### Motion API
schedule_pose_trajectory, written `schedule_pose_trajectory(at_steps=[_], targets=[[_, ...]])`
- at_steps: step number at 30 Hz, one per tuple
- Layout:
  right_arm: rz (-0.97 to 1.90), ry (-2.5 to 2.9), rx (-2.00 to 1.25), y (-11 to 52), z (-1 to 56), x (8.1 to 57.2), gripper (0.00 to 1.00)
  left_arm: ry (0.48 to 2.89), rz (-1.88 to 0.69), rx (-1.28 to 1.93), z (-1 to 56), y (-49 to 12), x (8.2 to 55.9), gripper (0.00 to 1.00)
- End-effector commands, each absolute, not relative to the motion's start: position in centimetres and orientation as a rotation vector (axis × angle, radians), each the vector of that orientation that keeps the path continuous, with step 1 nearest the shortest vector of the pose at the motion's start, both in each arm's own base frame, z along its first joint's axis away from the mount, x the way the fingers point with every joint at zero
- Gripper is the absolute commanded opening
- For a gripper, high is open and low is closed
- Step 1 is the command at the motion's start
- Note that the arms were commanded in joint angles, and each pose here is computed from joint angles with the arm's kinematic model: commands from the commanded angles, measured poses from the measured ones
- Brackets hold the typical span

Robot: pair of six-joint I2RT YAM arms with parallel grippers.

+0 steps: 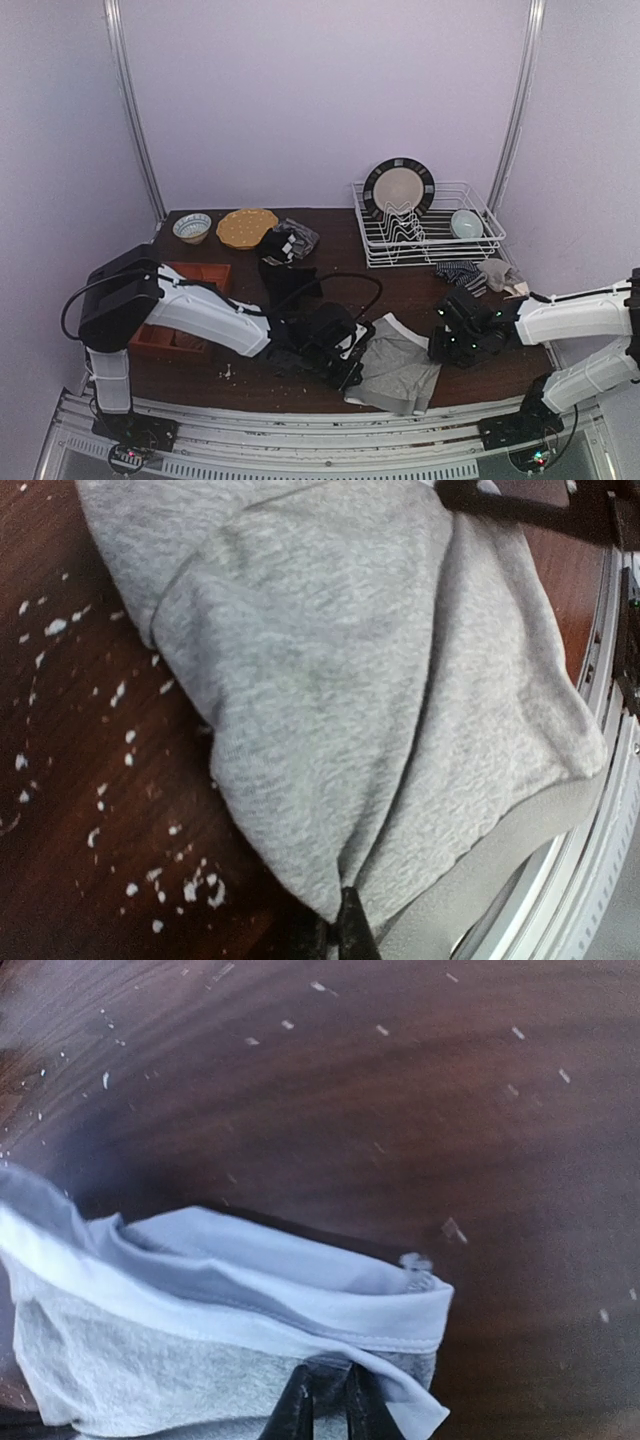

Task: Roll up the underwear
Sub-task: Fold the underwear at the center of the board, then smooth out the underwear at the center of the board.

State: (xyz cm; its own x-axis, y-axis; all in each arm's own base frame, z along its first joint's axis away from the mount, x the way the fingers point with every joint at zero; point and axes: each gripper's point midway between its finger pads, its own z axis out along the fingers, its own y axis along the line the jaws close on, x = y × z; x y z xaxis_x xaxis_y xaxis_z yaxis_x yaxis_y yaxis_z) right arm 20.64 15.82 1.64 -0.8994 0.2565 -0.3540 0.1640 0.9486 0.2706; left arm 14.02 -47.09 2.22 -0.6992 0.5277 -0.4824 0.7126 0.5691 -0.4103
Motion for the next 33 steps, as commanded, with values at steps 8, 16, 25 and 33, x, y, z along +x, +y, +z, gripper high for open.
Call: schedule_pose_trajectory(at_steps=[8,16,25,33], targets=[[0.383,2.678,0.041,19.5,6.1,23.3,0.43,2.499,-0.699,0.940,3.6,-43.2,12.1,0.00],[0.624,2.600,-0.244,27.2,11.1,25.1,0.53,2.462,-0.692,0.949,5.0,-43.2,12.5,0.00],[0.612,2.671,-0.351,31.8,7.9,27.8,0.56,2.492,-0.658,0.946,3.8,-43.2,12.6,0.00],[0.494,2.766,-0.360,31.3,4.9,27.8,0.12,2.523,-0.648,0.947,2.6,-42.7,12.2,0.00]])
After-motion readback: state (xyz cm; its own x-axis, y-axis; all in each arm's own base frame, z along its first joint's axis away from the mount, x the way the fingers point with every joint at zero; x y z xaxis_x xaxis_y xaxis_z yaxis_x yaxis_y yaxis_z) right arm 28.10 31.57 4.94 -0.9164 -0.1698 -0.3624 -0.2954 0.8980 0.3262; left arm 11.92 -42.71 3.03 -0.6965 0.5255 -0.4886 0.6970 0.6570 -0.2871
